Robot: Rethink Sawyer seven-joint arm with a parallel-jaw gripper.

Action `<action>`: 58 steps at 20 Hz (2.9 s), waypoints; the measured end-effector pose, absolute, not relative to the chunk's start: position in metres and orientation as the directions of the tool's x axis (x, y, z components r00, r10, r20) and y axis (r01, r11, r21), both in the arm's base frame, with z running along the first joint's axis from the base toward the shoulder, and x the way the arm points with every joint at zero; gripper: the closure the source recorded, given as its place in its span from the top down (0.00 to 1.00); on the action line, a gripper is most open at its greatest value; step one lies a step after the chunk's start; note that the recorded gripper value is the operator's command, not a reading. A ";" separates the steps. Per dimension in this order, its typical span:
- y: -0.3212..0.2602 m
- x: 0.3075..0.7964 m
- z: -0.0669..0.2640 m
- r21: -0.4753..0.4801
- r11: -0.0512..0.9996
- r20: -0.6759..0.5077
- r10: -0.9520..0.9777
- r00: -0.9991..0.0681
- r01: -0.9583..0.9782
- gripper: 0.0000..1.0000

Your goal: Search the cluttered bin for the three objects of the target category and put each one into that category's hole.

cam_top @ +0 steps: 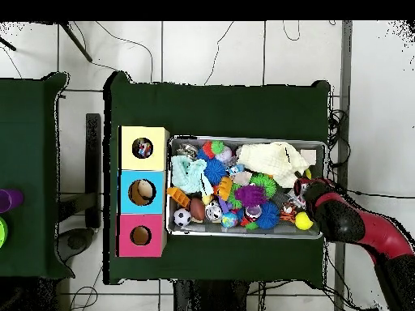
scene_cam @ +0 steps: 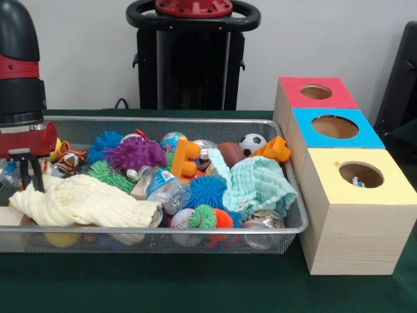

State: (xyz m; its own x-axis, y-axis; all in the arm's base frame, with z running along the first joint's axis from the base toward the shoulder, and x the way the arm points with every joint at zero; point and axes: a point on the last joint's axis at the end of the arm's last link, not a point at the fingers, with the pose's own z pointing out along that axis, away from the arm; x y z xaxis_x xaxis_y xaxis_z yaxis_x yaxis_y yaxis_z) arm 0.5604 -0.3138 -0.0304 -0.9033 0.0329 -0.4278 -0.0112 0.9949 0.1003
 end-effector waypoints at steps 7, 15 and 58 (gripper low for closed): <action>-0.310 0.563 -0.029 0.086 0.996 -0.422 0.013 -0.906 -0.026 0.00; -0.259 0.600 0.003 0.017 0.992 -0.374 -0.112 -0.921 -0.127 0.00; -0.054 0.641 0.114 -0.067 0.997 -0.132 0.032 -0.991 0.041 0.00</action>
